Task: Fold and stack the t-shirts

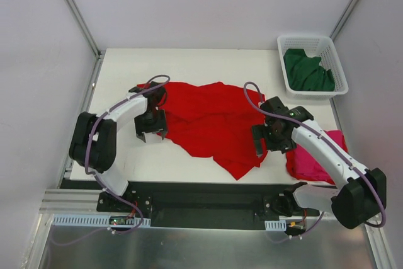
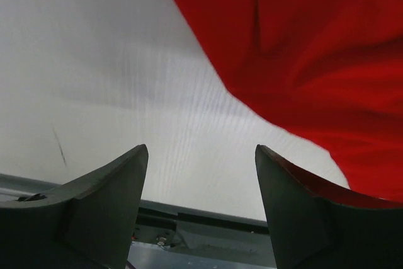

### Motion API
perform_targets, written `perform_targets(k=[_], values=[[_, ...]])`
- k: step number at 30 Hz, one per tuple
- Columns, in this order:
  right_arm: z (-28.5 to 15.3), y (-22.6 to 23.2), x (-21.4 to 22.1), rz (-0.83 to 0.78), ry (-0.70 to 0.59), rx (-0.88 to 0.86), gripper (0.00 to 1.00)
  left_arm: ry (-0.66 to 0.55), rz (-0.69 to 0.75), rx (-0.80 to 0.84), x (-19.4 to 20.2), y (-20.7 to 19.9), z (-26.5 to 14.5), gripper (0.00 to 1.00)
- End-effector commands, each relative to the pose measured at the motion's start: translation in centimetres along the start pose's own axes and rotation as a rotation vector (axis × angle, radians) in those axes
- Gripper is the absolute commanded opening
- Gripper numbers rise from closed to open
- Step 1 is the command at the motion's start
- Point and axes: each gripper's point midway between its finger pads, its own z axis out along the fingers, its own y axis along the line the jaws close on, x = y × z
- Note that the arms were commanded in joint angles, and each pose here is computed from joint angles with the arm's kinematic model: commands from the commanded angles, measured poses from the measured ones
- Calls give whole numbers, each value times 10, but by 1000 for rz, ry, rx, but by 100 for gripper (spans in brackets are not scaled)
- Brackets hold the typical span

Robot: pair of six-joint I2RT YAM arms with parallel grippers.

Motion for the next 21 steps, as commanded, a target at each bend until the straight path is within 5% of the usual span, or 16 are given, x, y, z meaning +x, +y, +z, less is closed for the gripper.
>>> perform_targets(k=[1, 9, 12, 14, 21], values=[[-11, 1, -8, -19, -31, -15, 96, -30, 20, 31, -31, -20, 10, 70], [-13, -2, -2, -23, -22, -7, 96, -11, 41, 25, -49, -33, 26, 66], [-13, -2, -2, -22, -20, -9, 96, 13, 41, 26, -46, -35, 35, 38], [-14, -3, -2, -25, -21, -7, 96, 34, 39, 25, -40, -34, 42, 0], [-14, -4, -3, -35, -14, -1, 96, 7, -1, 67, -13, -21, 17, 0]])
